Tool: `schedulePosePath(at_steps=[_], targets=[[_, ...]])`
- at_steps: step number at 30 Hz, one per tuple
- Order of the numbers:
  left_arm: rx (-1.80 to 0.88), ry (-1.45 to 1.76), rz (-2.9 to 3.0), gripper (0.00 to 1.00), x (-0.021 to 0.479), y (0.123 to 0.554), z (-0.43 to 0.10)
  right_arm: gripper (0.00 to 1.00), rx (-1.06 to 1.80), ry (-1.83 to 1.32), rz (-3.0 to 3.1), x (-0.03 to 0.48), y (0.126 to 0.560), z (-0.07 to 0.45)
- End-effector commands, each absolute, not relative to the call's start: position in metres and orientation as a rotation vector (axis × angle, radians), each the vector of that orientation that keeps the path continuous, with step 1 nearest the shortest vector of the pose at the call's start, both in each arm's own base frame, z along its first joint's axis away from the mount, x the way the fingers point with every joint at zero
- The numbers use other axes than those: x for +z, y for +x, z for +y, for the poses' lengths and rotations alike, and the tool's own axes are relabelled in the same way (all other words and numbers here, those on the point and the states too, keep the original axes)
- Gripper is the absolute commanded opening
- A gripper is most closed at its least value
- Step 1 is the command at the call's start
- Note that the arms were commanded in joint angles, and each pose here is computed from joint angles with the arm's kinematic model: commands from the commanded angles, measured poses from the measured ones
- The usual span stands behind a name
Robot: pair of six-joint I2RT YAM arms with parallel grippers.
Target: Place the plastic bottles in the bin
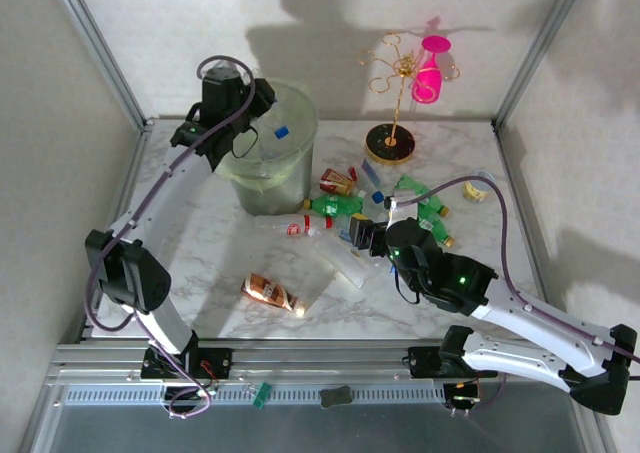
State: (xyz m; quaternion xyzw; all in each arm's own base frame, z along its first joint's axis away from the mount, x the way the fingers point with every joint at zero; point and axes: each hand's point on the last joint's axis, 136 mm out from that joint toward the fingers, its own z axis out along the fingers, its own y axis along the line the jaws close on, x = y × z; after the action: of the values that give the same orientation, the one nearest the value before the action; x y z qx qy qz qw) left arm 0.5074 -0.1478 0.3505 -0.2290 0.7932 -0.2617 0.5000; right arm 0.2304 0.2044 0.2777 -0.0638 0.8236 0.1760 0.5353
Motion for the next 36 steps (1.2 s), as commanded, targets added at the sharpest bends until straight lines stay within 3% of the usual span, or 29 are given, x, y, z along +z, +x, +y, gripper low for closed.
schedulePosePath(at_steps=[1, 23, 32, 36], targets=[[-0.598, -0.673, 1.937, 0.35, 0.338, 0.506, -0.137, 0.8, 0.412, -0.134, 1.926, 0.288, 0.237, 0.203], [-0.436, -0.871, 2.165, 0.41, 0.234, 0.541, -0.134, 0.8, 0.406, -0.192, 1.953, 0.285, 0.249, 0.227], [-0.458, -0.953, 2.192, 0.47, 0.215, 0.528, -0.136, 0.81, 0.399, -0.215, 1.959, 0.287, 0.251, 0.231], [-0.47, -0.967, 2.188, 0.57, 0.221, 0.523, -0.136, 0.81, 0.401, -0.217, 1.957, 0.286, 0.251, 0.232]])
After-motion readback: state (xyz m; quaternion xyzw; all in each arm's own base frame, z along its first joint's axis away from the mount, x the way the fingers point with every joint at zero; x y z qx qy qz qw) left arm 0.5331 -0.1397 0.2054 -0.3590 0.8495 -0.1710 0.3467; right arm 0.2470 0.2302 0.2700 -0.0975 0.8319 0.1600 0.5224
